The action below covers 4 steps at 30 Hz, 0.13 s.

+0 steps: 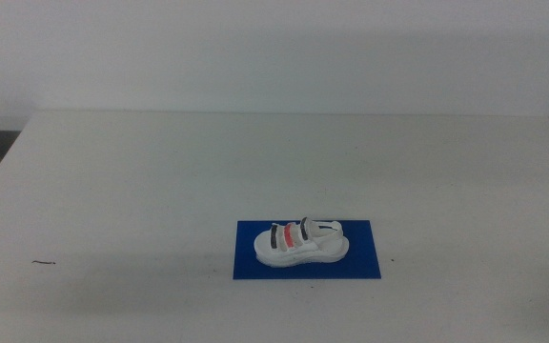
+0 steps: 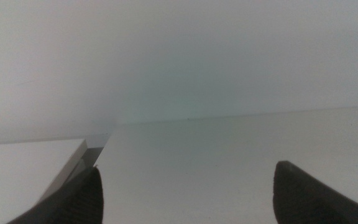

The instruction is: Use one arm to grab the shoe from the table and place it on the mat.

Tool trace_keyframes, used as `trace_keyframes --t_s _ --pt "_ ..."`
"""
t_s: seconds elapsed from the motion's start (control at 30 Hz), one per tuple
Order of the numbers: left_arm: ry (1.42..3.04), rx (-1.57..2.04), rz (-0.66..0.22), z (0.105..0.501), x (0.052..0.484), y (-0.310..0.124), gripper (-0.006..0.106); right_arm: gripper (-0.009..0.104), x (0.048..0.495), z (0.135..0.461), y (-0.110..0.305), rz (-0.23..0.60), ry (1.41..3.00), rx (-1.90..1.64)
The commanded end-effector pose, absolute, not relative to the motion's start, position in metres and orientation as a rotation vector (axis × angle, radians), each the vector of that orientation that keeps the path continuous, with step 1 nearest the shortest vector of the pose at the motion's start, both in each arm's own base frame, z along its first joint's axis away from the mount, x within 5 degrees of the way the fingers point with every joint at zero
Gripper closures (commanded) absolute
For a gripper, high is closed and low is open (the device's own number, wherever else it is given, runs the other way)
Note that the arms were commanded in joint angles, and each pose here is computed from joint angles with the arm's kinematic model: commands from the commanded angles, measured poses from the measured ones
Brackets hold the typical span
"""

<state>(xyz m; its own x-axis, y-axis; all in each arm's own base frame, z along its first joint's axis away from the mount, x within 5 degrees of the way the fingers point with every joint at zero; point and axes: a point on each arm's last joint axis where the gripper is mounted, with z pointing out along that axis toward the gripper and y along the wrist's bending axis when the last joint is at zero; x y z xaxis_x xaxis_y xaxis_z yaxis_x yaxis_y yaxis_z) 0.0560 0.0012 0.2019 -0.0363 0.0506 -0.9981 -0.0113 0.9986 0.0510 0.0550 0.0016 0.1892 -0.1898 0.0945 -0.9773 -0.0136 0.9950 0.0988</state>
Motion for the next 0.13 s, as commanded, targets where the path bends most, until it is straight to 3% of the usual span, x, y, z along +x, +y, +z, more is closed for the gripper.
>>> trace_keyframes --t_s 0.0,0.1 --pt "1.598 0.028 0.044 0.2027 0.0564 0.0010 0.007 0.037 0.0551 0.1895 0.0011 0.085 1.745 0.061" --pt "1.598 0.028 0.044 0.2027 0.0564 0.0010 0.007 0.037 0.0551 0.1895 0.0011 0.085 1.745 0.061"
